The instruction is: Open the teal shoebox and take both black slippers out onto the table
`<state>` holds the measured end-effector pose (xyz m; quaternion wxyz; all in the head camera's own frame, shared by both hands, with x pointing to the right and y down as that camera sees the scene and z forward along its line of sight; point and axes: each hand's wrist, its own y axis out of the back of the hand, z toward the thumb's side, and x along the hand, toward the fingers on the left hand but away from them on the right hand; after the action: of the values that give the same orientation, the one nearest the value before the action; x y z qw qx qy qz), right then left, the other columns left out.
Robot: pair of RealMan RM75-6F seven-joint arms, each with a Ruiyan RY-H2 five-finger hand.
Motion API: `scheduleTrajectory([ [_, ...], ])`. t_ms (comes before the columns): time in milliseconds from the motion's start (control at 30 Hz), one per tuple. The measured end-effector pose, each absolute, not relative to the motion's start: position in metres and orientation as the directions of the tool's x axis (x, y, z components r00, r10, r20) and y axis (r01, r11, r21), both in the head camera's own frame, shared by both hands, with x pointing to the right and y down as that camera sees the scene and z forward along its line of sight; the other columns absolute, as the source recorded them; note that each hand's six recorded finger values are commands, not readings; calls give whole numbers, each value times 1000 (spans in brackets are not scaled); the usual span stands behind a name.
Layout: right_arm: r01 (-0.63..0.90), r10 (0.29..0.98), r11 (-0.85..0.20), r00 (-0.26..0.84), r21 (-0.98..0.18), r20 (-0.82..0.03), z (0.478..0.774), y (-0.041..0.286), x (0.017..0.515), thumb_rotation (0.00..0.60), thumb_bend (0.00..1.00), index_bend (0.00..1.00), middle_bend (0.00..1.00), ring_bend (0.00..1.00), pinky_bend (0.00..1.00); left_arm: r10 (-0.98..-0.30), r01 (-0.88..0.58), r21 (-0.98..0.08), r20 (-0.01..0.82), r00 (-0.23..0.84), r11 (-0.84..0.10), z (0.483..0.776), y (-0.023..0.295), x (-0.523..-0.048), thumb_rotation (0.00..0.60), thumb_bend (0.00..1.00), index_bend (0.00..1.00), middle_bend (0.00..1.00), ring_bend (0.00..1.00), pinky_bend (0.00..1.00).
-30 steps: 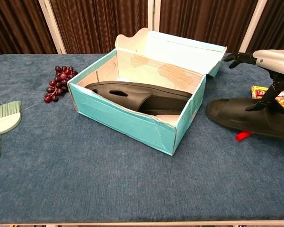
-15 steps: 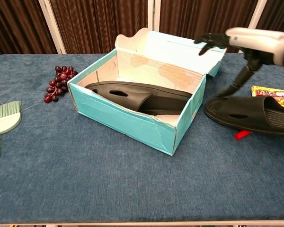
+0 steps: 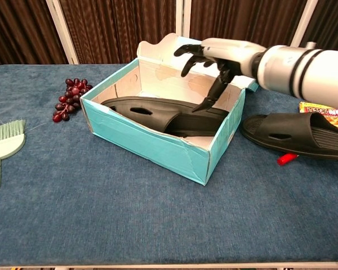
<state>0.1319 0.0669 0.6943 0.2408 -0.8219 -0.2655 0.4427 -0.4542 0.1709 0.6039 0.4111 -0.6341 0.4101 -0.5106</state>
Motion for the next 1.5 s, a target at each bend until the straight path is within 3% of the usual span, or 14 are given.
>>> scheduleTrajectory([
  [400,169,609,-771,476,-614,-634,707,75,110,600,0,63,222,32,117,-945,-112,-943,297,136,-312,601,169,-458,600,188,93,120,31,283],
  [800,118,614,-758,464,-642,-639,718,84,107,600,32,141,287,105,214,-948,-117,-944,294,125,-308,601,170,-463,600,188,93,120,31,283],
  [1000,101,611,-759,452,-643,-650,728,87,101,600,64,200,344,190,295,-947,-118,-942,299,120,-313,603,171,-466,600,188,93,120,31,283],
  [1300,117,644,-735,430,-668,-632,735,86,94,600,127,469,500,364,491,-947,-117,-943,300,115,-313,603,171,-469,600,188,93,120,32,283],
  [1500,143,681,-704,412,-696,-605,732,82,94,600,253,635,600,475,617,-946,-118,-942,301,117,-315,604,172,-468,600,188,93,120,31,283],
])
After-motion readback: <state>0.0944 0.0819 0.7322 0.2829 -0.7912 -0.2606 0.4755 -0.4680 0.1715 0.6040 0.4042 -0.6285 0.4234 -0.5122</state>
